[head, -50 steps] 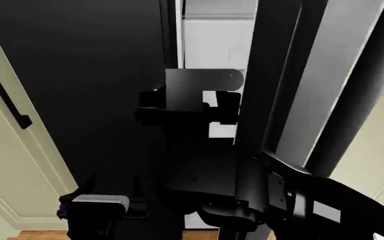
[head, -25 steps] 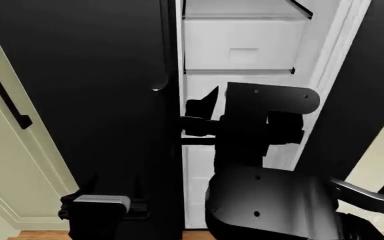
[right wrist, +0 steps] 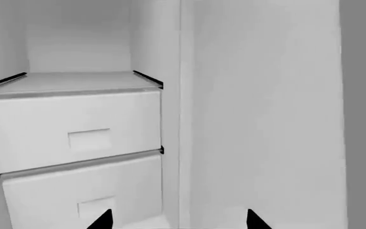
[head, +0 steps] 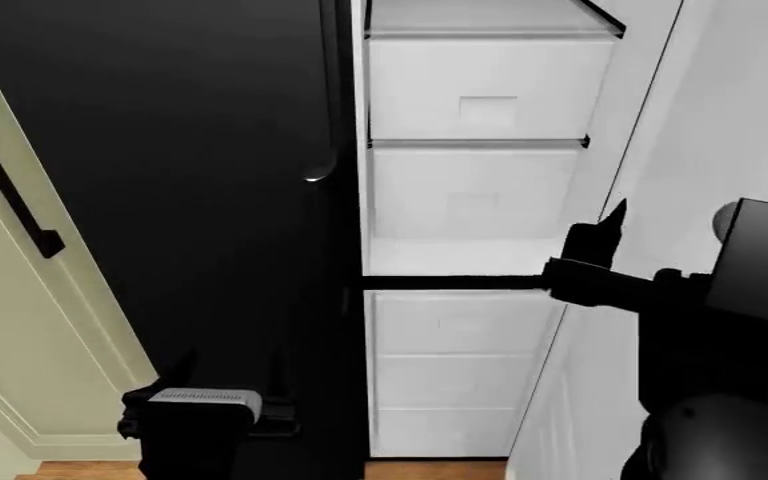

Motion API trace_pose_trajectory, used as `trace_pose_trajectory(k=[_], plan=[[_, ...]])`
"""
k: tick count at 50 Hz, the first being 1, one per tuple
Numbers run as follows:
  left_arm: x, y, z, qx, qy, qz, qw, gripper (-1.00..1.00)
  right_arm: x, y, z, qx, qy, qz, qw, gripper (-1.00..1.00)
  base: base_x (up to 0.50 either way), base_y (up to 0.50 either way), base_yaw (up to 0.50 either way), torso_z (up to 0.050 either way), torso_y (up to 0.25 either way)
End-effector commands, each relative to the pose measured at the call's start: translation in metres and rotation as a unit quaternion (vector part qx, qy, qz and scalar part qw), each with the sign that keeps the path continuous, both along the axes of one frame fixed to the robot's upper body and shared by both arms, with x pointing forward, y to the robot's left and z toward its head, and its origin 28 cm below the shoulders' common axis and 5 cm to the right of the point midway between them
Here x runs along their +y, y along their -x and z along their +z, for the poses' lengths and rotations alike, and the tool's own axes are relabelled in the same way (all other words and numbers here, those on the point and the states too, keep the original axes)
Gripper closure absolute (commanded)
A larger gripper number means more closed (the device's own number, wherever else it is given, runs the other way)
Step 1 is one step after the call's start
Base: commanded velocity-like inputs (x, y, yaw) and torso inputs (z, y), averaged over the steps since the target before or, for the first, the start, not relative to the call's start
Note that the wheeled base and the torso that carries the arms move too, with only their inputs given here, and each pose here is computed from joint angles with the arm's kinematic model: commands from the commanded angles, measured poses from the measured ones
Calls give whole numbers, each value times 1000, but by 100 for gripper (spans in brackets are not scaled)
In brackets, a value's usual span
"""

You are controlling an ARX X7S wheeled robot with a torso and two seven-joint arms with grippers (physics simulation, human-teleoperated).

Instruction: Open the fridge door

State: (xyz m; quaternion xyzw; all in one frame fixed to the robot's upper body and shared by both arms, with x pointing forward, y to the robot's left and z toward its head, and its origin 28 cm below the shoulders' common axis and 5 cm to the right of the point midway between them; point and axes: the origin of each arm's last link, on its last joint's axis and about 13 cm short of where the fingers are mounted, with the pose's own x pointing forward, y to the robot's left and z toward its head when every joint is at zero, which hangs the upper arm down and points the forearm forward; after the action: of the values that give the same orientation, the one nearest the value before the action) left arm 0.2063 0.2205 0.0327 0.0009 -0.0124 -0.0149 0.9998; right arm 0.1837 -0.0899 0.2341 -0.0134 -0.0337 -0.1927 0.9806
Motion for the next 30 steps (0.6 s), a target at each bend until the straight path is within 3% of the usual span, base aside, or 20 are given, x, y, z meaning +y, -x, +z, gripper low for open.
trace_pose_trajectory(k=[1,30], plan=[[0,0,0,1,-1,1,1000,-100,-38,22,1,-7,8,-47,999,-100,0,0,0,0,0],[0,0,1,1,1,2,1000,-100,-93,51,-1,5,1,-139,990,-100,0,0,0,0,0]])
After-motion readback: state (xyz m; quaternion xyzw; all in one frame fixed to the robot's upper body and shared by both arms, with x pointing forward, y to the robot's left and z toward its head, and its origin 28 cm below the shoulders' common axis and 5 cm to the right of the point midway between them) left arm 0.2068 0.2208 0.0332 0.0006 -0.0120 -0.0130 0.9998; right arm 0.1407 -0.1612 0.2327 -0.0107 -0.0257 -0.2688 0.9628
